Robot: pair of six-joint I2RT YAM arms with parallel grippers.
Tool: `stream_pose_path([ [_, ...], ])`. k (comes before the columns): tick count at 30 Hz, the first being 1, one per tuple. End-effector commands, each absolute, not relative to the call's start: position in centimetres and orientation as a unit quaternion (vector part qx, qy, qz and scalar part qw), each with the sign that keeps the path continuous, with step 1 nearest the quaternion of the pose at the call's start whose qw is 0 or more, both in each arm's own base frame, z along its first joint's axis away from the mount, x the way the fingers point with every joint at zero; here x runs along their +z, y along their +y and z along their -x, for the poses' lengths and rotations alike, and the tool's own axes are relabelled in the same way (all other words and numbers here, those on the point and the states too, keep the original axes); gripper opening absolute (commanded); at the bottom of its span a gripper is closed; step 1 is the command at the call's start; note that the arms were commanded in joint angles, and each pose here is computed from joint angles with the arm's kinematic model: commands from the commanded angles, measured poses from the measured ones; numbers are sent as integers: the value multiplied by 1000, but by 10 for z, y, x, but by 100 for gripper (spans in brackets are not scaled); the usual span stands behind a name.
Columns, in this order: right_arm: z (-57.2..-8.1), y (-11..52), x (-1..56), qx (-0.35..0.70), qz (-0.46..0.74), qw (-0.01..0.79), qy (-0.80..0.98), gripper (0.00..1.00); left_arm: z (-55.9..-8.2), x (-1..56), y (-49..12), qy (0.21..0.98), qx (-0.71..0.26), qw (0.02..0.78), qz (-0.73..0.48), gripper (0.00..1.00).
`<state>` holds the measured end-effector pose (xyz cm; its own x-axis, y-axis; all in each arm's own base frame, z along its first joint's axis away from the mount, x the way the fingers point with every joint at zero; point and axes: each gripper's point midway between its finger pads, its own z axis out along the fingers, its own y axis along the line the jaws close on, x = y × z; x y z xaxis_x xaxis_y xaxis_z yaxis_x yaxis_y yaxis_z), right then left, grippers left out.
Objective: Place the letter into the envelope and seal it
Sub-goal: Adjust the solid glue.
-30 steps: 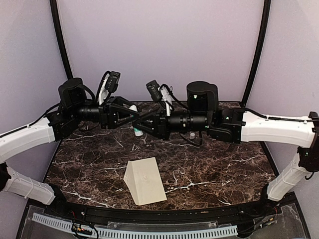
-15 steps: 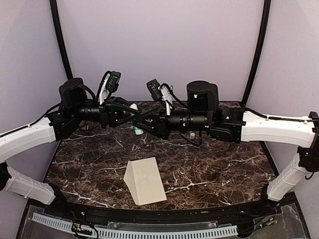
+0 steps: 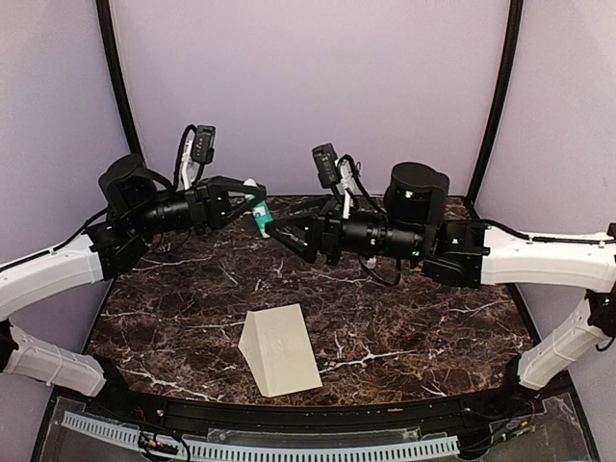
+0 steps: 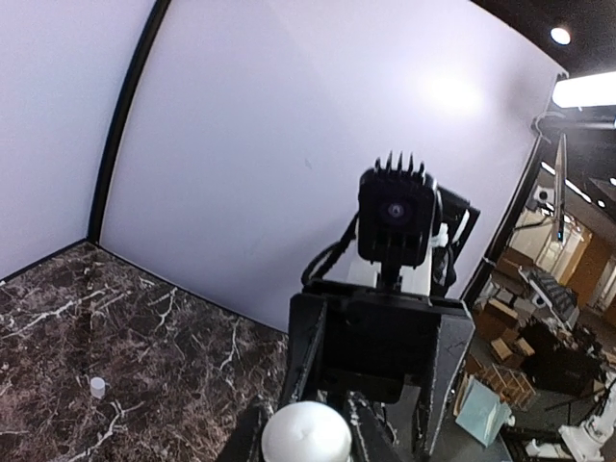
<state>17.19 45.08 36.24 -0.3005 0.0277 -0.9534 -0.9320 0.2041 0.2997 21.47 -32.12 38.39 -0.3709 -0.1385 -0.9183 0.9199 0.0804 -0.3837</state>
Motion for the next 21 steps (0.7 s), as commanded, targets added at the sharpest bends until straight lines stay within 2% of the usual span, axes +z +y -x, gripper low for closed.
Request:
stream_pose_path([
  [1,-163,429,416,599,288,507,549,61,-229,436,-293,545,-609,533,-219,3],
  [8,-168,431,422,669,208,477,531,63,-245,439,-276,537,-639,543,-98,2],
  [14,-171,452,426,709,185,425,532,61,-240,438,-276,531,-639,551,-78,1],
  [21,-188,455,404,711,125,400,565,61,-236,439,-269,521,-640,562,-64,0],
])
